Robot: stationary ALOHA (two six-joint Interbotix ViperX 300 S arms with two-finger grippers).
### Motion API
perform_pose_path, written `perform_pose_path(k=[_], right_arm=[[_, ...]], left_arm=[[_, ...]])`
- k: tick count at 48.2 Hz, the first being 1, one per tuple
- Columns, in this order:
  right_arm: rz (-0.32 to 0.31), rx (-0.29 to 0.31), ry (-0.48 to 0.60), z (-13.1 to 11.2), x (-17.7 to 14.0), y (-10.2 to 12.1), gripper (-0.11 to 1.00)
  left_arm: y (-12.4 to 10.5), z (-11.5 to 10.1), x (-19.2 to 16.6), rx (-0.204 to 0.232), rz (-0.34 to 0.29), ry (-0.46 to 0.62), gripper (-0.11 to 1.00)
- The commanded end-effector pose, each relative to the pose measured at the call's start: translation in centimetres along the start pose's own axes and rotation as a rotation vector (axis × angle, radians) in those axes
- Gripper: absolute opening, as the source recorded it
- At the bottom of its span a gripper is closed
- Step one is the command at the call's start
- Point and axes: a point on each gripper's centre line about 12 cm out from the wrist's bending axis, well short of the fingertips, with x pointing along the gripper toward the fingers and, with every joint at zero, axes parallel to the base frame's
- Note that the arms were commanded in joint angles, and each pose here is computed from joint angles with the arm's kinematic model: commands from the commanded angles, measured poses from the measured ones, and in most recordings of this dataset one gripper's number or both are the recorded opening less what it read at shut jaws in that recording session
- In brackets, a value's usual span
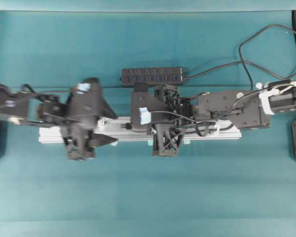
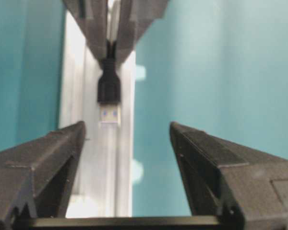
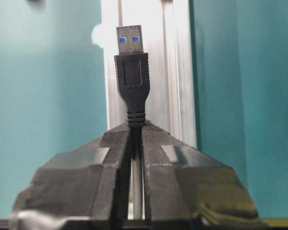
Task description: Pass the USB cable through three rings with both arms.
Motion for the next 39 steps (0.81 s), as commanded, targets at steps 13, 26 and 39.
perform_pose_path(k=[13,26,39], right_arm=[[-0.022,-0.007,0.058,2.8,1.6,-1.1,-0.08],[-0.038,0.003,0.149,4.4,2.8,-1.9,-0.08],[-0.045,0.012,0.198,5.2,4.1,-2.3,-0.08]], left_arm=[[0.1,-2.7,-5.6,-0.024,0.002,-0.005,0.76],[0.2,-3.8,-7.6,-0.059,0.004,-0.016,0.76],[0.4,-4.6,-8.0,-0.063,0.010,0.004,0.76]])
